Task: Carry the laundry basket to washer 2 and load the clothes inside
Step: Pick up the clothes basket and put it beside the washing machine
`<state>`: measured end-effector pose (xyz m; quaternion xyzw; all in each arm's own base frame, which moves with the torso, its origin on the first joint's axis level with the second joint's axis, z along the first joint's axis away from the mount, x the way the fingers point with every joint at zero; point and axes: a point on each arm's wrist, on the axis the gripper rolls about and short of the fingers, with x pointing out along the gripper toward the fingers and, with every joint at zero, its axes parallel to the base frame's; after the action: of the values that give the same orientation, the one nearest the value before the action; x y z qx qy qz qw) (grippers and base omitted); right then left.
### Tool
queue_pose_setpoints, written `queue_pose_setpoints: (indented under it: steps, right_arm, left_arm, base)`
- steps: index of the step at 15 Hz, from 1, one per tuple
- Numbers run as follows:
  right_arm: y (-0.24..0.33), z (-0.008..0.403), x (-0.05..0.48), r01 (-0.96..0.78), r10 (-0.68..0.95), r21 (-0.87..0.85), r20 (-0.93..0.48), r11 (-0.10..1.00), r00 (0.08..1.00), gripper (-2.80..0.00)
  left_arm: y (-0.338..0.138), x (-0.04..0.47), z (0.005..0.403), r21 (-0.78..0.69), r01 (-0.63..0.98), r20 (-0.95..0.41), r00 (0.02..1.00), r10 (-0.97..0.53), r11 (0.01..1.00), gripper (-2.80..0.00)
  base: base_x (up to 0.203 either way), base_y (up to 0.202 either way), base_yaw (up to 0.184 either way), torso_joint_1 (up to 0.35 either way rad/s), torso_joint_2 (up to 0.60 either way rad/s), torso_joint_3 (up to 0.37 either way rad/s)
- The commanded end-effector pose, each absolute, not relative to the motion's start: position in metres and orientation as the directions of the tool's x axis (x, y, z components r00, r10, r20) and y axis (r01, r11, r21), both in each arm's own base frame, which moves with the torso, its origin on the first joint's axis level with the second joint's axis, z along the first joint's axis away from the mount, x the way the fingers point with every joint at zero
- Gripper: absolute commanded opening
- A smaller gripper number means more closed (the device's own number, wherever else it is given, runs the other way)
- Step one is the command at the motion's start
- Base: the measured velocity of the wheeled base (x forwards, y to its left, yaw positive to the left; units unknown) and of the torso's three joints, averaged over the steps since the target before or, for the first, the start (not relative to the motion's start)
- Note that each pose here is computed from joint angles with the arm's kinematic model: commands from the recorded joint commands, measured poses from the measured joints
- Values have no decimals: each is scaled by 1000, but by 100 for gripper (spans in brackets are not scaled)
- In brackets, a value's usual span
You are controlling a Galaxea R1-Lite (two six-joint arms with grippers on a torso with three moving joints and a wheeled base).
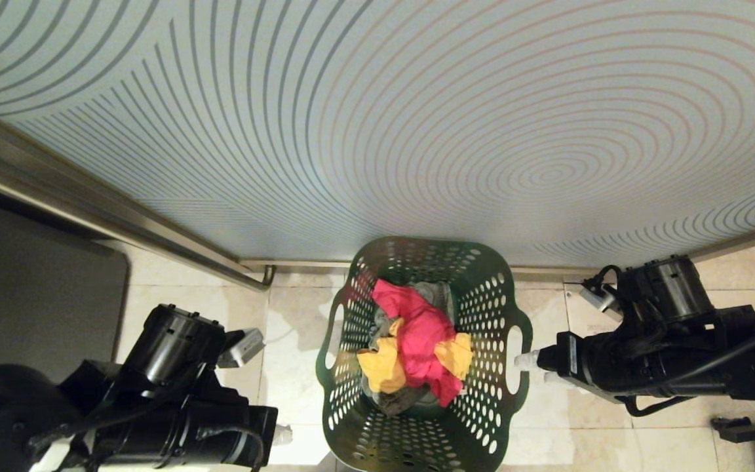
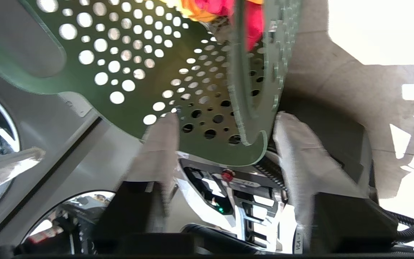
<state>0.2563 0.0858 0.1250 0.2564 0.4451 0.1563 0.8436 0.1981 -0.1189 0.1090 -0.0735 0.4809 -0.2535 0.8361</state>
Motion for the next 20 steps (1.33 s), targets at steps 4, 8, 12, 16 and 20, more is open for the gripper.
queue_pose_setpoints:
  steps: [4,8,12,16,20]
  right_arm:
    - [87,112,262,-6,480,563,-699,827,529,0]
    - [79,108,265,-8,461,539,-711,842,531,0]
    - [75,113,262,-6,452,538,-702,843,550,0]
    - [73,116,255,-9,453,540,-698,842,554,0]
    - [72,114,250,-5,451,537,-705,844,547,0]
  left_arm:
    - [-145,204,96,-390,395,-755,381,-534,832,0]
    - [-166,214,92,-445,383,-693,425,-582,809,0]
    - [-179,213,100,-314,357,-662,582,-472,880,0]
    - [-181,212,104,-169,364,-638,668,-383,916,0]
    - [-188,215,98,-125,322,-611,720,-329,938,0]
  base:
    - [0,0,0,0,0,0]
    - [0,0,0,0,0,0]
    - [0,0,0,0,0,0]
    - [0,0,0,0,0,0]
    - [0,0,0,0,0,0]
